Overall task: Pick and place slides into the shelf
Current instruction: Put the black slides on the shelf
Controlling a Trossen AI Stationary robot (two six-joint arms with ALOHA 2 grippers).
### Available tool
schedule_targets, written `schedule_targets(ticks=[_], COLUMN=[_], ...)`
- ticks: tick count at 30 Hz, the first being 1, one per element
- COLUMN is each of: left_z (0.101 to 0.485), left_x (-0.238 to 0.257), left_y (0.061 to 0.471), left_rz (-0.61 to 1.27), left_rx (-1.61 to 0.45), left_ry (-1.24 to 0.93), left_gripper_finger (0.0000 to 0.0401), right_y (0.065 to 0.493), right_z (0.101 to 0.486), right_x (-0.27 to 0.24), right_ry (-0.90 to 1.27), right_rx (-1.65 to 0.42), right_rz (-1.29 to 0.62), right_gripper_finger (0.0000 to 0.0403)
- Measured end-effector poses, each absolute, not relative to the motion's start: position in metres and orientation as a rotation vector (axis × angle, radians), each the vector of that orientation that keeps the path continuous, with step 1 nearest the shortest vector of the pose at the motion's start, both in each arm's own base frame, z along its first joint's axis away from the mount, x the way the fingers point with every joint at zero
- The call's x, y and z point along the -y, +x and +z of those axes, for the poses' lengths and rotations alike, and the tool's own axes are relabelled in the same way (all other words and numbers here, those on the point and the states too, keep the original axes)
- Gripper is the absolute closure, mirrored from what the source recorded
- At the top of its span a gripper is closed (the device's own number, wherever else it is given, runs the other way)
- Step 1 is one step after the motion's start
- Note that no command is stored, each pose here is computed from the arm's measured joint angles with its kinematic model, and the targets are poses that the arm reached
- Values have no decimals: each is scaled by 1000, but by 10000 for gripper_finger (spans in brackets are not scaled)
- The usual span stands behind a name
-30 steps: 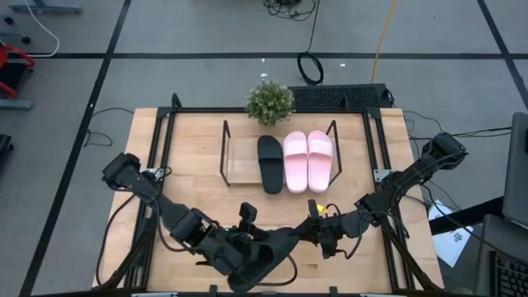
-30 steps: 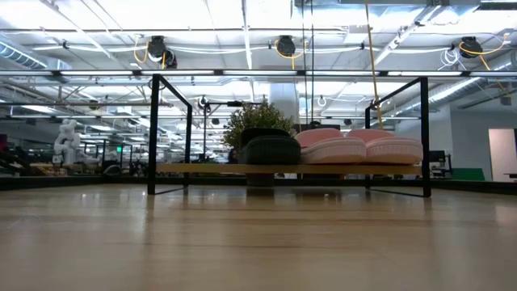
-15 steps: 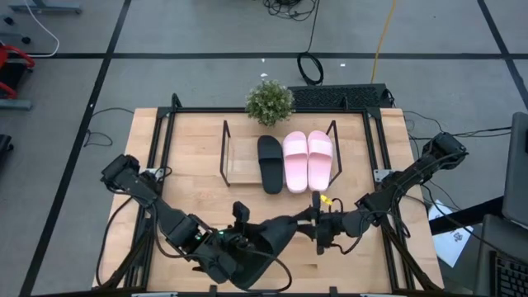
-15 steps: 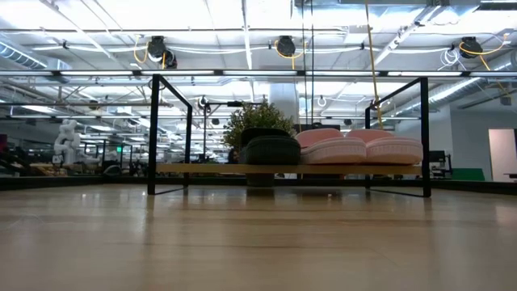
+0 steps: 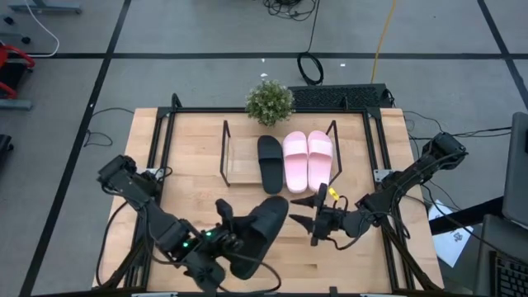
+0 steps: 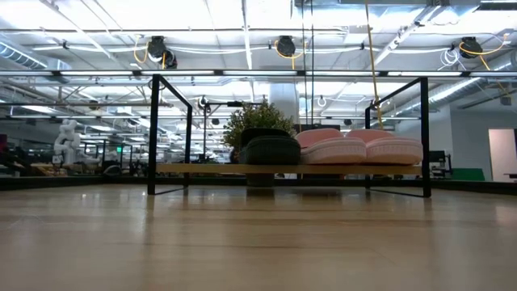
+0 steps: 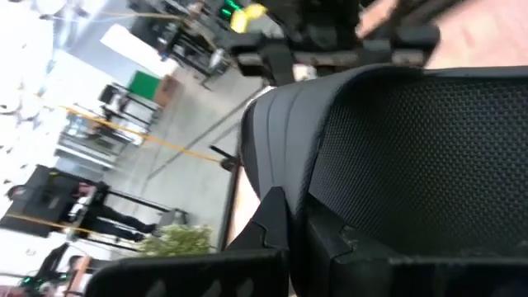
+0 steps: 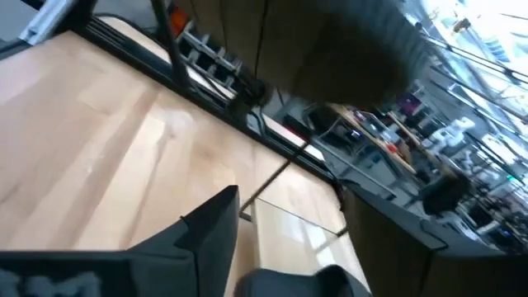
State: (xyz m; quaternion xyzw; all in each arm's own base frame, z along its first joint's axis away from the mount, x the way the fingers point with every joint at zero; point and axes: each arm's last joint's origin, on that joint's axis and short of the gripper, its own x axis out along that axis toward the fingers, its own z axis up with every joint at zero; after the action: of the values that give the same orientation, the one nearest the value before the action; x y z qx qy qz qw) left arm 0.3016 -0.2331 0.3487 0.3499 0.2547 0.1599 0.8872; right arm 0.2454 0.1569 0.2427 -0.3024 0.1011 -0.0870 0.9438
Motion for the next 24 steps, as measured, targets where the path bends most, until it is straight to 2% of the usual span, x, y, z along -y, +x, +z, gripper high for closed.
schedule_targets(ticks=[6, 12, 17, 24], left_z=[349, 349, 343, 331], left_x=[217, 192, 158, 113], left_y=[307, 323, 333, 332], left_rz=[461, 529, 603, 651], left_rx=[-527, -568, -665, -879], left_ry=[710, 703, 711, 617], left_gripper_finger=[401, 401, 401, 401], right_y=[244, 239, 233, 228], right_z=[242, 242, 237, 231], right_x=[-160, -167, -171, -171], right_ry=[-605, -609, -631, -643], right_rx=[-204, -198, -234, -291], right_rz=[-169, -142, -146, -221], right_gripper_finger=[174, 173, 176, 176])
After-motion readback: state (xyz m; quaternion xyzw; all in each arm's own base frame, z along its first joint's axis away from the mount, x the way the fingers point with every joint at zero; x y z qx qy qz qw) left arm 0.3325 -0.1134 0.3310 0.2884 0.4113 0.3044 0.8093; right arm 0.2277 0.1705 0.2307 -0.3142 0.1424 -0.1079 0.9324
